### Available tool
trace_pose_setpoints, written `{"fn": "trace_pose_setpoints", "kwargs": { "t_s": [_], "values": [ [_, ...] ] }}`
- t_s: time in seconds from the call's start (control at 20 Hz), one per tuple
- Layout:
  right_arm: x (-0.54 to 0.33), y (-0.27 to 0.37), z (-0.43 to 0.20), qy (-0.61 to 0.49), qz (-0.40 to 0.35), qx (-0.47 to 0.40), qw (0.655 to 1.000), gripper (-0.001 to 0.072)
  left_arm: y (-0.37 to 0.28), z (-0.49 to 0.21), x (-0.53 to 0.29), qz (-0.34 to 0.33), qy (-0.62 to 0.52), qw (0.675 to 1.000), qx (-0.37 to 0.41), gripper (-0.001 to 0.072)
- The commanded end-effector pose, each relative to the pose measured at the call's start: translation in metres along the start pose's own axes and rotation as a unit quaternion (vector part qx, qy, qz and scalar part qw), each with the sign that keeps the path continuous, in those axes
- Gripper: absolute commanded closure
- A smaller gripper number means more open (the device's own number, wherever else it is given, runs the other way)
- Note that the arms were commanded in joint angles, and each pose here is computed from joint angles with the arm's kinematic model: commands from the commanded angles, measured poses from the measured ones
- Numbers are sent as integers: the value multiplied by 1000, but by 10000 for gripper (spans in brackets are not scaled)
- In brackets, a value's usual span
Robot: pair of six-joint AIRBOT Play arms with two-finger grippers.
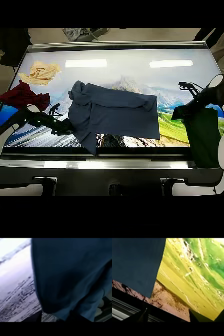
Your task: Fold the shirts.
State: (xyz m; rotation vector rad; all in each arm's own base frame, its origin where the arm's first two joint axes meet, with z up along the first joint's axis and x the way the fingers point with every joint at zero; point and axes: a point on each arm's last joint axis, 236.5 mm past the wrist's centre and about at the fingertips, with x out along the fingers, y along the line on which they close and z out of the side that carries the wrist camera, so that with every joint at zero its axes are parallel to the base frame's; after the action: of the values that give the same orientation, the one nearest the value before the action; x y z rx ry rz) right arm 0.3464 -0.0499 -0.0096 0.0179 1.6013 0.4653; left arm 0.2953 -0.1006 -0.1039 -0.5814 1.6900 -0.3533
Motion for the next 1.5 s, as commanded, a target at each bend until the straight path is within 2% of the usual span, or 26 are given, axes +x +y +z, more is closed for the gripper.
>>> {"fn": "trace_pose_setpoints", "kwargs": {
  "t_s": [0.0, 0.1, 0.3, 0.45, 0.7, 0.75, 0.8, 0.9, 1.05, 1.1, 1.3, 1.45],
  "values": [
    [12, 3, -15, 27, 14, 4, 1000, 115, 3, 9, 20, 15, -40, 999, -2, 407],
    [29, 7, -28, 45, 27, 11, 999, 117, 1, 12, 21, 18, -46, 999, 0, 678],
    [75, 24, -46, 52, 69, 36, 996, 117, 0, 13, 20, 18, -50, 999, 4, 677],
    [105, 39, -40, 19, 105, 66, 992, 117, -3, 15, 15, 18, -57, 998, 14, 678],
    [125, 56, -27, -24, 145, 112, 983, 183, -5, 16, 11, 18, -64, 998, 19, 678],
    [126, 56, -29, -22, 145, 119, 982, 204, -6, 17, 10, 19, -66, 997, 20, 678],
    [127, 56, -29, -20, 145, 126, 981, 314, -6, 19, 9, 19, -67, 997, 22, 678],
    [126, 61, -32, -14, 154, 131, 979, 337, -8, 23, 4, 21, -72, 997, 28, 678],
    [129, 70, -38, 9, 153, 109, 982, 531, -12, 30, -6, 17, -78, 996, 31, 678],
    [132, 72, -38, 14, 143, 96, 985, 664, -12, 30, -9, 15, -78, 996, 30, 677],
    [109, 76, -11, -28, 114, 5, 993, 663, -5, 29, -43, 35, -67, 995, 61, 681],
    [-7, 59, 44, -157, -15, -91, 983, 662, -31, 63, -161, 107, -208, 962, 138, 682]
  ]
}}
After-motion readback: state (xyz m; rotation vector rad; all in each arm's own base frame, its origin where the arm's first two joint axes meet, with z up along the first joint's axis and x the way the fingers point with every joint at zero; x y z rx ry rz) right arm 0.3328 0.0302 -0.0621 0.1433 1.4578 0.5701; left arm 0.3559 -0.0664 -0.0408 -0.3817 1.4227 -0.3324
